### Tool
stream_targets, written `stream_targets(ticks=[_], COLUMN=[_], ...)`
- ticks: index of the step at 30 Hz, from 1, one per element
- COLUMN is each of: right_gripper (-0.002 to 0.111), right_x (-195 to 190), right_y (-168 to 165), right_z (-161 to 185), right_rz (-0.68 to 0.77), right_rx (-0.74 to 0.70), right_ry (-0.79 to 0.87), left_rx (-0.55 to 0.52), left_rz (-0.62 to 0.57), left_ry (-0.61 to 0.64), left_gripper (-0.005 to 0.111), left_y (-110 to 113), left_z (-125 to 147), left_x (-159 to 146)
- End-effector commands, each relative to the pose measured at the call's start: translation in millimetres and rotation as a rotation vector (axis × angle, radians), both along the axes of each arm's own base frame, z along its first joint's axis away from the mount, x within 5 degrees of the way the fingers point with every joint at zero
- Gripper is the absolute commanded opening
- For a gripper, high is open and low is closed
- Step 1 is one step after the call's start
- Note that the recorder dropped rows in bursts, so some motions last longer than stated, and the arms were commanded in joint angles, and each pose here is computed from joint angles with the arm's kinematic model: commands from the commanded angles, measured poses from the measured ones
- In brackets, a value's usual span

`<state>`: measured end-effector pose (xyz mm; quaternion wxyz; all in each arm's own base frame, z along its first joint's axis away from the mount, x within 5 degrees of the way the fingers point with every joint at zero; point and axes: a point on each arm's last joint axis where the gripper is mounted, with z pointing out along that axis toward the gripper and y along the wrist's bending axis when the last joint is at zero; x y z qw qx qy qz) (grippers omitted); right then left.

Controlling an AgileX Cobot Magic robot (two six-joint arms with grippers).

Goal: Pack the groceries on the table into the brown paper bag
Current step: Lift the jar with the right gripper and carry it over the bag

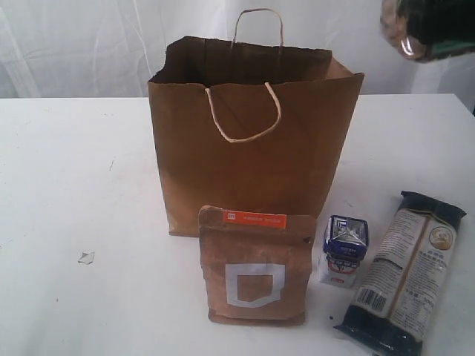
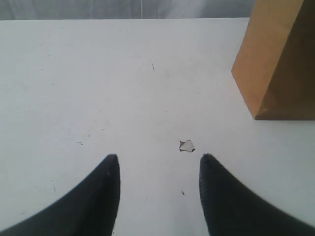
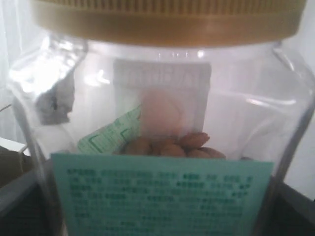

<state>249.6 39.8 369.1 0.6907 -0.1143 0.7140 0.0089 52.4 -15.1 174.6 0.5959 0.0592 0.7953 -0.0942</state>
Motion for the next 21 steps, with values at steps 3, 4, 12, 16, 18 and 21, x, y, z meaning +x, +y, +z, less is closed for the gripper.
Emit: stream_targets(ticks=[3,4,12,16,18,21], right_gripper=[0.000,0.000,0.000,0.000,0.000,0.000], right_x=[19,22,66,73,73,74], right_y=[27,31,82,96,105,116], right_z=[50,51,42,28,24,20], right_rz=[0.065,0.076,0.238,0.300,0.339,0.394], right_rx=[-0.209,-0.246,-0.588,-0.628,-0.647,-0.612], right_ry=[0.007,0.023,0.062,0.097,0.095,0.125], left_rx=[-0.007,-0.007,-0.007,-0.007,-0.007,-0.007], left_rz=[0.001,0.001,0.001,0.001,0.001,0.001], left_ry=[0.004,0.004,0.004,0.004,0.004,0.004], left_gripper=[0.053,0.053,0.053,0.053,0.053,0.053], left_y=[0,0,0,0,0,0], left_z=[-1,-1,-1,-1,-1,-1], left_x=[0,0,0,0,0,0])
